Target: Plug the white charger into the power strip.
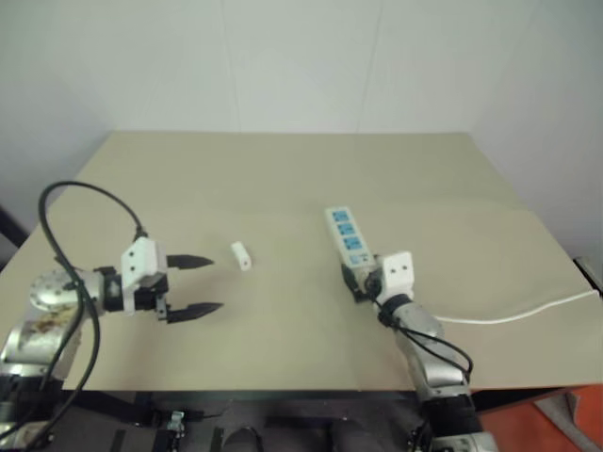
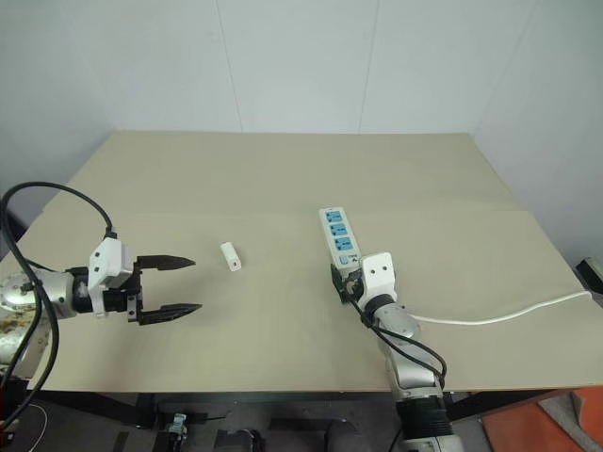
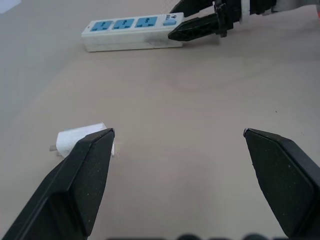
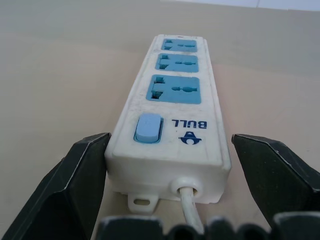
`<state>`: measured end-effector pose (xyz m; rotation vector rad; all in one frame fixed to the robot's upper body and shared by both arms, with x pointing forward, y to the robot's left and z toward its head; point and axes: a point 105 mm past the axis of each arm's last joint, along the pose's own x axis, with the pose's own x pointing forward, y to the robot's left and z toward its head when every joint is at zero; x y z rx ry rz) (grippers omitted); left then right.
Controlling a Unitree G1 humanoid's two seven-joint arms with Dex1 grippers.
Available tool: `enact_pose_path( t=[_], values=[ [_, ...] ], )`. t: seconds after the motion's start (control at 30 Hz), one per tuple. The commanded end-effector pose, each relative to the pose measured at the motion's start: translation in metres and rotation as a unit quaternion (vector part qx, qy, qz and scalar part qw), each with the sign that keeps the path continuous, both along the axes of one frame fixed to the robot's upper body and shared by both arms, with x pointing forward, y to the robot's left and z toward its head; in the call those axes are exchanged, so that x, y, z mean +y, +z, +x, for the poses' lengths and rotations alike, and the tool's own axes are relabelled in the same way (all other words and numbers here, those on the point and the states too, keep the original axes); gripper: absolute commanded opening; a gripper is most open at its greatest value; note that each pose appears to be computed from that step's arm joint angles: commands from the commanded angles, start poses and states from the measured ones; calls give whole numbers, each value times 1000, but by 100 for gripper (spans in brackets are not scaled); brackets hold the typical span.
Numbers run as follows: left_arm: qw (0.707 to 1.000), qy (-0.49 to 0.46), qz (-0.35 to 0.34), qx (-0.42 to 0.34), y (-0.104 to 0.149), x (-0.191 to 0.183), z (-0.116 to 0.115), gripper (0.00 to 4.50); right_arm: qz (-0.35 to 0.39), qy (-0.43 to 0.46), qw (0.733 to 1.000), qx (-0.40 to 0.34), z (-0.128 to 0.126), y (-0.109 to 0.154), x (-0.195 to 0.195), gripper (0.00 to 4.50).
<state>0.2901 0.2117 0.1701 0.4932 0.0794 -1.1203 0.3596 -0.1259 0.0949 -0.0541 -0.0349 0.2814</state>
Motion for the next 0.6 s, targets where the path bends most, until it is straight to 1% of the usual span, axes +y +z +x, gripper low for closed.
enact_pose_path(
  t=[0.03, 0.17, 0.27, 0.43, 0.6],
  values=[
    [1000, -8, 9, -19, 7, -1, 4, 450, 8, -16, 1000, -1, 1, -4, -3, 447],
    [1000, -14, 11, -21, 8, -3, 7, 450, 6, -24, 1000, 1, 6, -8, -2, 447],
    [999, -18, 13, -22, 8, -5, 9, 450, 14, -27, 1000, -4, 8, -6, -3, 447],
    [999, -21, 13, -22, 6, -6, 9, 450, -2, -9, 1000, -9, 9, -6, 5, 447],
    [999, -19, 11, -23, 5, -6, 8, 450, 2, -3, 1000, 1, 11, -8, 10, 447]
  ],
)
